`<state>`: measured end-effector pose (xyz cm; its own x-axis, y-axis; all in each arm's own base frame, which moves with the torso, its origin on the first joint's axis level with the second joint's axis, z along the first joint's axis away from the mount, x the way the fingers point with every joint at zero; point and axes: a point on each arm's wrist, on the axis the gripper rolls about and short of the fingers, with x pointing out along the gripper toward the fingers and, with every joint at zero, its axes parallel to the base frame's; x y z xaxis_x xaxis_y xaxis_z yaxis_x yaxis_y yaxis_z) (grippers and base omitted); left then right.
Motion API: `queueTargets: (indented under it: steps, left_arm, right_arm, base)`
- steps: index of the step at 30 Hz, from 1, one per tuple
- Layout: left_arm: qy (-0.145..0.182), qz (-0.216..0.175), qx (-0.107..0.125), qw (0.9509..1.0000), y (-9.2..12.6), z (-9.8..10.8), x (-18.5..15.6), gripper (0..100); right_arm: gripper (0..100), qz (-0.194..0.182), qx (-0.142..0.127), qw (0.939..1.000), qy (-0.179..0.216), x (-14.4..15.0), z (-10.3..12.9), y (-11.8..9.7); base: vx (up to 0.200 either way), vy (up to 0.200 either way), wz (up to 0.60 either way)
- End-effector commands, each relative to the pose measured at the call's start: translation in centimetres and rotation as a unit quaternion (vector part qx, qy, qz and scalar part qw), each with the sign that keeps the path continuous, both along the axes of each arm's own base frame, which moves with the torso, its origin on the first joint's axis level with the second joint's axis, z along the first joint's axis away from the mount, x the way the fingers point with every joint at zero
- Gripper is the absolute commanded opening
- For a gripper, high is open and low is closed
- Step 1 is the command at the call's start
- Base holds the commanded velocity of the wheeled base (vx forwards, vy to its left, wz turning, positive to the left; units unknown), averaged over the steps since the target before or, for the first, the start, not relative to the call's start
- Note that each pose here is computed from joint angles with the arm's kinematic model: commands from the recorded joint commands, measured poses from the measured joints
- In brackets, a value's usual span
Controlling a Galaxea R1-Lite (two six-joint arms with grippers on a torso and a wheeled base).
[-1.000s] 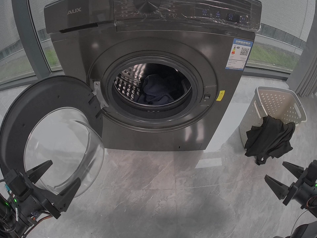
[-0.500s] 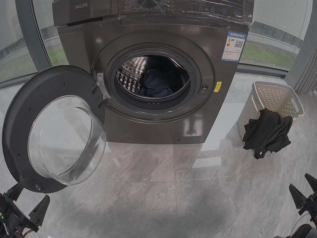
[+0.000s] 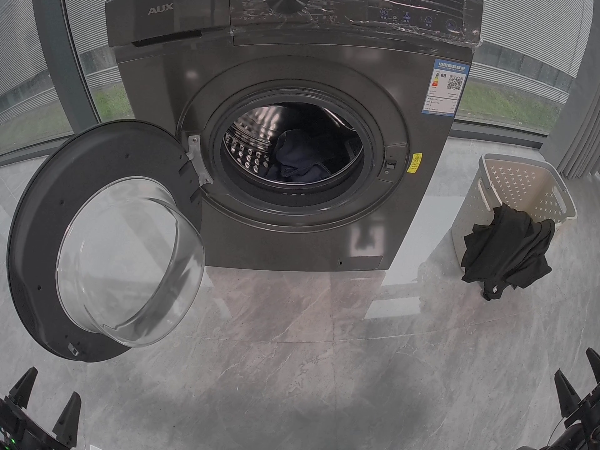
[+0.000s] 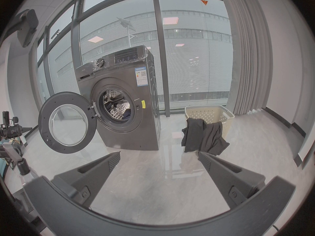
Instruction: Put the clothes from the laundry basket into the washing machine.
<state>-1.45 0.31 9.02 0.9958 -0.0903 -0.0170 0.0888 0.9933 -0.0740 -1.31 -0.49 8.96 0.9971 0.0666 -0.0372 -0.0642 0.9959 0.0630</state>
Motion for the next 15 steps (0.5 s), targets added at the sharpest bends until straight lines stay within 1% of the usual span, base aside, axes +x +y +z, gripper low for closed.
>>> queueTargets:
  steps: [1, 2, 3, 4, 5, 7, 9, 10, 11, 12, 13, 14, 15]
  left_arm:
    - [-0.017, 0.048, 0.009, 0.9987, -0.23, -0.62, -0.38, 100]
    - [-0.034, 0.05, 0.013, 0.9981, -0.3, -0.69, -0.66, 100]
    - [-0.041, 0.049, 0.014, 0.9979, -0.35, -0.72, -0.78, 100]
    - [-0.042, 0.043, 0.024, 0.9979, -0.39, -0.72, -0.79, 100]
    - [-0.039, 0.041, 0.025, 0.9981, -0.39, -0.71, -0.74, 100]
    - [-0.044, 0.031, 0.018, 0.9984, -0.4, -0.73, -0.83, 100]
    - [-0.044, 0.034, 0.01, 0.9984, -0.38, -0.73, -0.84, 100]
    - [-0.044, 0.037, 0.006, 0.9983, -0.37, -0.73, -0.84, 100]
    - [-0.041, 0.037, 0.004, 0.9985, -0.37, -0.8, -0.84, 100]
    - [-0.04, 0.039, 0.013, 0.9984, -0.36, -0.83, -0.84, 100]
    - [-0.018, 0.048, 0.02, 0.9985, -0.32, -1.28, -0.82, 100]
    - [-0.007, 0.051, 0.025, 0.9984, -0.3, -1.5, -0.82, 100]
    - [-0.003, 0.054, 0.031, 0.9981, -0.3, -1.51, -0.88, 100]
  right_arm:
    - [100, -0.021, -0.01, 0.9997, -0.009, -0.19, -0.45, 0.02]
    - [100, -0.025, -0.012, 0.9996, -0.009, -0.19, -0.45, 0.03]
    - [100, -0.028, -0.013, 0.9995, -0.008, -0.18, -0.49, 0.03]
    - [100, -0.036, -0.014, 0.9992, -0.008, -0.2, -0.51, 0.03]
    - [100, -0.039, -0.014, 0.9991, -0.008, -0.19, -0.51, 0.04]
    - [100, -0.038, -0.011, 0.9992, -0.008, -0.19, -0.49, 0.04]
    - [100, -0.043, -0.011, 0.999, -0.008, -0.19, -0.49, 0.03]
    - [100, -0.055, -0.013, 0.9984, -0.007, -0.19, -0.51, -0.03]
    - [100, -0.073, -0.015, 0.9972, -0.007, -0.2, -0.51, -0.09]
    - [100, -0.08, -0.015, 0.9967, -0.007, -0.2, -0.51, -0.1]
    - [100, -0.121, -0.027, 0.9922, -0.013, -0.37, -0.5, -0.1]
    - [100, -0.134, -0.037, 0.9901, -0.017, -0.6, -0.57, 0.0]
    - [100, -0.132, -0.046, 0.9896, -0.034, -0.84, -0.64, 0.12]
  base:
    - [0.0, -0.2, 0.0]
    - [0.0, -0.2, 0.0]
    - [0.0, -0.2, 0.0]
    - [0.0, -0.2, 0.0]
    - [0.0, -0.2, 0.0]
    - [0.0, 0.0, 0.0]
    - [0.0, 0.0, 0.0]
    - [0.0, 0.0, 0.0]
    - [0.0, 0.0, 0.0]
    - [0.0, 0.0, 0.0]
    - [0.0, 0.0, 0.0]
    - [0.0, 0.0, 0.0]
    - [0.0, 0.0, 0.0]
